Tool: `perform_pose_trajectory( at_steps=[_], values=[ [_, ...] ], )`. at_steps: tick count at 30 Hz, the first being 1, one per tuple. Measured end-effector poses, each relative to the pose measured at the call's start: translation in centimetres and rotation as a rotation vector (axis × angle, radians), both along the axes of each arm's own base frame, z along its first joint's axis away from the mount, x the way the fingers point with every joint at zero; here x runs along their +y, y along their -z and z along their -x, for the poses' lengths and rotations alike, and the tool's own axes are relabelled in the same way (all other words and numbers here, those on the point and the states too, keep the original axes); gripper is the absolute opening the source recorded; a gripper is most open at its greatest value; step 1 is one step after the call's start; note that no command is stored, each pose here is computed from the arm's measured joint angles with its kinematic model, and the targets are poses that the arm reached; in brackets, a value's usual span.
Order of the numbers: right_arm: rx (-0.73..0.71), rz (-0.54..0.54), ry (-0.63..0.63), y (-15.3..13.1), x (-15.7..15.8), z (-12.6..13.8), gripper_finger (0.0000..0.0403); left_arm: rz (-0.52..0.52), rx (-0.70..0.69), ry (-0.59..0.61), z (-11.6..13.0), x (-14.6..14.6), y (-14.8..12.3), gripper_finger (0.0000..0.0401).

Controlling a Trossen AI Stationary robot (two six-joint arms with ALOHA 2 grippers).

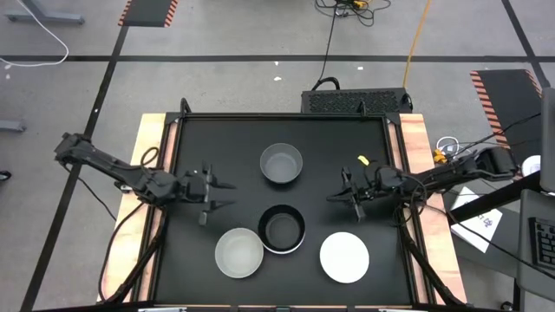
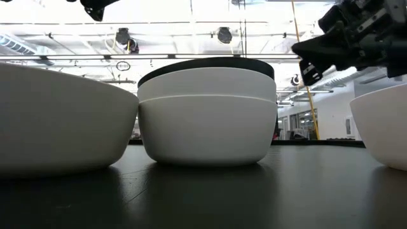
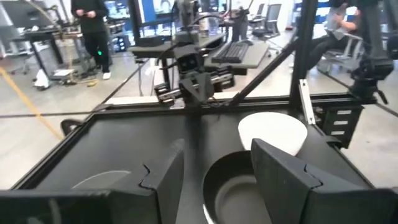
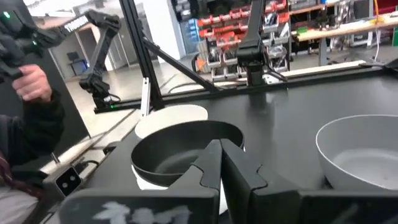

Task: Nest bowls inside each other
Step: Stack the black bowl on the left white bowl

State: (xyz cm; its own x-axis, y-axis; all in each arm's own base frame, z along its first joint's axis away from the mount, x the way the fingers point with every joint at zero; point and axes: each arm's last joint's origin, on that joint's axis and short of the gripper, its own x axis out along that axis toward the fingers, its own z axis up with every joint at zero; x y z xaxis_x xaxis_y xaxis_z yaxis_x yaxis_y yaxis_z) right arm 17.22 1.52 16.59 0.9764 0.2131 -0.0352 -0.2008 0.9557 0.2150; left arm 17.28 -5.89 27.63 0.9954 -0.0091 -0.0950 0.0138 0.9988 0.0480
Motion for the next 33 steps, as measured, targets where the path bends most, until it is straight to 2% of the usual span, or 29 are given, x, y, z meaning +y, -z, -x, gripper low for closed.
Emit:
perform_pose_trajectory(
  at_steps=[9,17,25,33],
  values=[
    [0.035,0.065,-0.050,-1.0,2.3,-4.3,0.0000,-0.001,0.058,-0.022,0.7,0.3,0.4,0.0186],
    [0.026,0.087,-0.115,-1.1,5.5,-6.6,0.0000,-0.012,0.089,-0.022,0.7,0.4,0.7,0.0186],
    [0.040,0.118,-0.066,-0.8,7.9,-9.0,0.0000,-0.021,0.095,-0.021,0.7,0.4,0.7,0.0186],
    [0.091,0.109,-0.028,0.0,8.1,-9.2,0.0000,-0.022,0.094,-0.020,0.7,0.4,0.7,0.0186]
  ],
)
